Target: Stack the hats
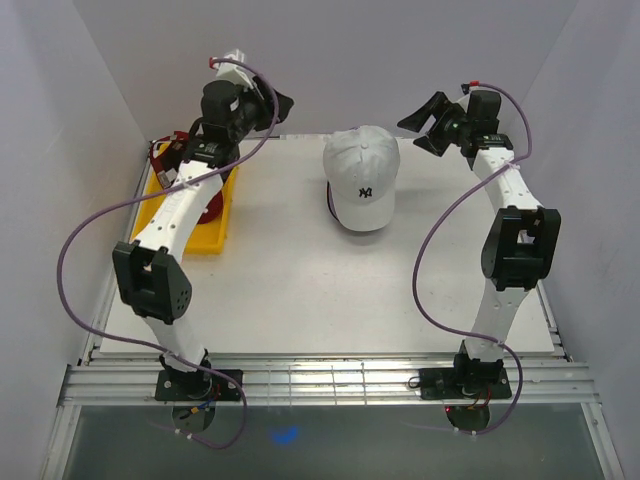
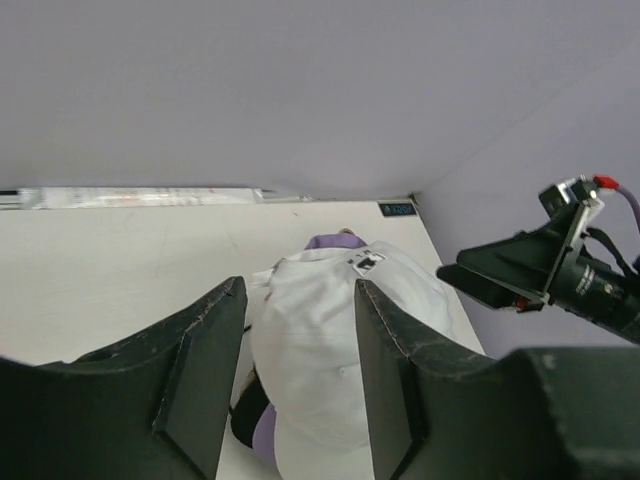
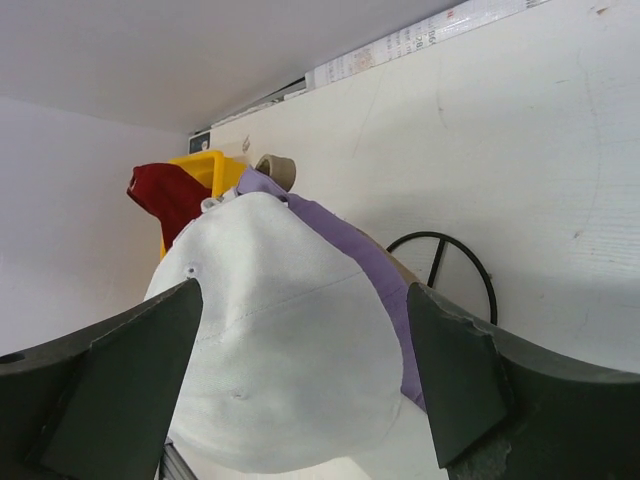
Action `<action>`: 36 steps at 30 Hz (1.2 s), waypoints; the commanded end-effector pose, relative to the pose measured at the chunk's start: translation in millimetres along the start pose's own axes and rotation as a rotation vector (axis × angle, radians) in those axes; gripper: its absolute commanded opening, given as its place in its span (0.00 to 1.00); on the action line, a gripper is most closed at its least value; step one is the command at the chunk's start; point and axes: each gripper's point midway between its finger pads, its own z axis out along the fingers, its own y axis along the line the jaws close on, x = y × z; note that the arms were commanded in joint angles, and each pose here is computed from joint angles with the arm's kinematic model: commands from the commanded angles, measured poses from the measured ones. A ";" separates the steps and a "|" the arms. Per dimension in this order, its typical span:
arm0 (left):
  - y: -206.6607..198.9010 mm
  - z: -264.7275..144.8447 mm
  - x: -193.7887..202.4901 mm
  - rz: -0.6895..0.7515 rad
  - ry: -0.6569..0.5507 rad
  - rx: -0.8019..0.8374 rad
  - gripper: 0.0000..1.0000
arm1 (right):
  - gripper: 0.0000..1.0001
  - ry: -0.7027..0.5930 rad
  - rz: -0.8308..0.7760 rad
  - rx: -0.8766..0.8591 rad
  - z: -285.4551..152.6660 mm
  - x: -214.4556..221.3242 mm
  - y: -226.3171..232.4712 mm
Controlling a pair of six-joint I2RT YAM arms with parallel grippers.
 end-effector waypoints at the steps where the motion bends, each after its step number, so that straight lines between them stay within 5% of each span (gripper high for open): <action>1: 50.9 -57.1 -31.0 0.003 -0.093 -0.279 0.58 | 0.88 -0.059 -0.021 -0.105 -23.9 -28.2 41.3; 8: 129.7 -137.2 -34.6 0.065 -0.116 -0.764 0.58 | 0.88 -0.040 -0.028 -0.133 -52.5 -9.8 59.0; 16: 208.6 -122.1 21.2 0.132 0.089 -1.074 0.56 | 0.85 -0.009 -0.069 -0.127 -87.3 21.3 65.1; 36: 304.2 -111.2 94.7 0.204 0.356 -1.248 0.57 | 0.84 0.045 -0.094 -0.092 -106.5 56.0 51.9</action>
